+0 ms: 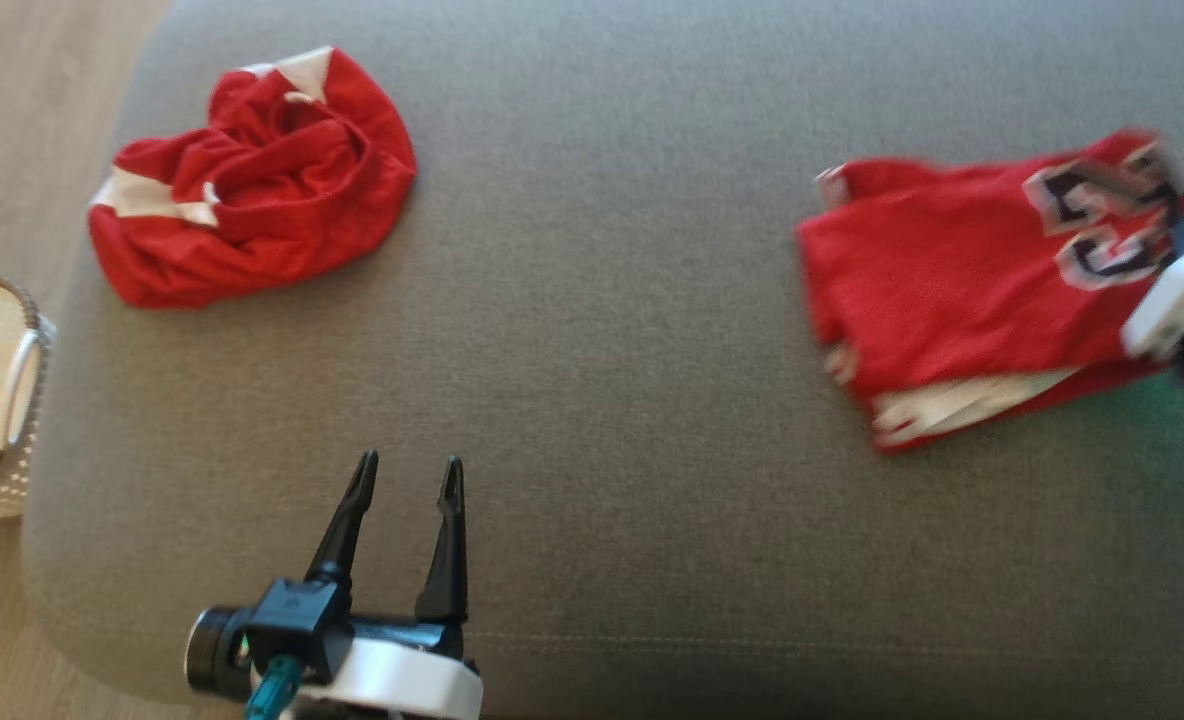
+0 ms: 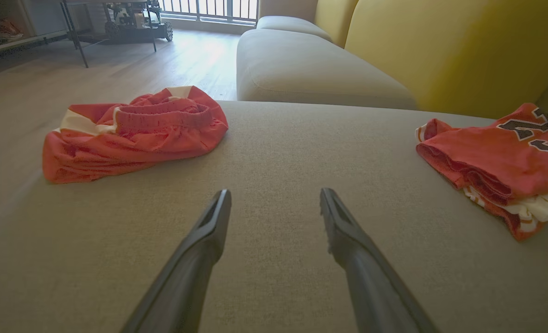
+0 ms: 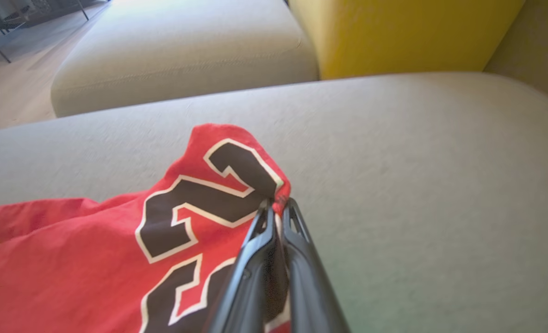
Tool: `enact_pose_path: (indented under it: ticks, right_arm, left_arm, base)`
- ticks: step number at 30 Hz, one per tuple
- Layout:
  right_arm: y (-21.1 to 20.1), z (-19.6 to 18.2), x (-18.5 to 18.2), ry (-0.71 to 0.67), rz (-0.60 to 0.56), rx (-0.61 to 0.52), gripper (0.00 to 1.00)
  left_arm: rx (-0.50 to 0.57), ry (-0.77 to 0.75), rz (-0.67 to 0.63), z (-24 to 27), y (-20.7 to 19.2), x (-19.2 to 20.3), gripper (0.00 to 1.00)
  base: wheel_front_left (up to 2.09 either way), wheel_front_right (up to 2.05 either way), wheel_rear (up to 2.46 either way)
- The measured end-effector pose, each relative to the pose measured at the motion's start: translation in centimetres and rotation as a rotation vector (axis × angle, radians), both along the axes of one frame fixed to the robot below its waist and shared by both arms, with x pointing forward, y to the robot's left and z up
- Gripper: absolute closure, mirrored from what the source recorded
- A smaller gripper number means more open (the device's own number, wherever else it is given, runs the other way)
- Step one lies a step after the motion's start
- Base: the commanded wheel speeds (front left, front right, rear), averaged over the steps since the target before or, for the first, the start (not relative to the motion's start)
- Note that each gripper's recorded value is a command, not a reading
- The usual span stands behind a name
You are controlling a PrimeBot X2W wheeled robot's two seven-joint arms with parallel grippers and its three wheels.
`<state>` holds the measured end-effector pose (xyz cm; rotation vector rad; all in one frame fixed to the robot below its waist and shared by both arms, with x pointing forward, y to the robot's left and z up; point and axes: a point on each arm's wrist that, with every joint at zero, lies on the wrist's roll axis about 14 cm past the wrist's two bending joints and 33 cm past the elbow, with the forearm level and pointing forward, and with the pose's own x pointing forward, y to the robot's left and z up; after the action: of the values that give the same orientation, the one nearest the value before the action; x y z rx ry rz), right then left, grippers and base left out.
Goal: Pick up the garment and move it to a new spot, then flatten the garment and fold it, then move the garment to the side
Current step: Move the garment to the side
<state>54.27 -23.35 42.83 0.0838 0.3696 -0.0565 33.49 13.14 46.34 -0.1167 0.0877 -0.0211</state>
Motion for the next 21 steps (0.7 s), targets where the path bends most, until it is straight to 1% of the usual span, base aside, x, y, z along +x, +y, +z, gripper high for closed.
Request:
enact_pose_path:
  ticks: [4, 8, 10, 11, 15, 18, 21]
  right_arm:
    - [-5.1, 3.2, 2.3, -0.068, -0.046, -0.122, 1.0]
    - [-9.7, 5.2, 3.3, -0.099, -0.09, -0.24, 1.0]
    - [-10.9, 5.8, 3.7, -0.112, -0.092, -0.294, 1.0]
    - [-10.9, 5.8, 3.7, -0.112, -0.092, -0.294, 1.0]
    - [-13.0, 7.0, 4.4, -0.135, -0.101, -0.387, 1.0]
    - [-14.6, 7.2, 4.7, -0.133, -0.125, -0.431, 1.0]
    - [-16.2, 7.4, 4.8, -0.129, -0.16, -0.452, 1.0]
  left_arm:
    - [-0.012, -0.001, -0.05, -0.3, -1.2, 1.8, 0.0]
    - [-0.02, 0.004, -0.088, -0.8, -2.4, 3.2, 0.0]
    - [-0.014, 0.007, -0.11, -1.1, -3.0, 3.9, 0.0]
    - [-0.014, 0.007, -0.11, -1.1, -3.0, 3.9, 0.0]
    - [-0.021, 0.017, -0.142, -1.9, -4.1, 5.1, 0.0]
    - [-0.027, 0.026, -0.16, -2.5, -4.7, 5.9, 0.0]
    - [-0.026, 0.023, -0.156, -2.7, -4.7, 6.6, 0.0]
  base:
    - [0.0, 0.0, 0.0]
    - [0.0, 0.0, 0.0]
    - [0.0, 0.0, 0.0]
    - [0.0, 0.0, 0.0]
    - [0.0, 0.0, 0.0]
    - [0.0, 0.0, 0.0]
    - [0.0, 0.0, 0.0]
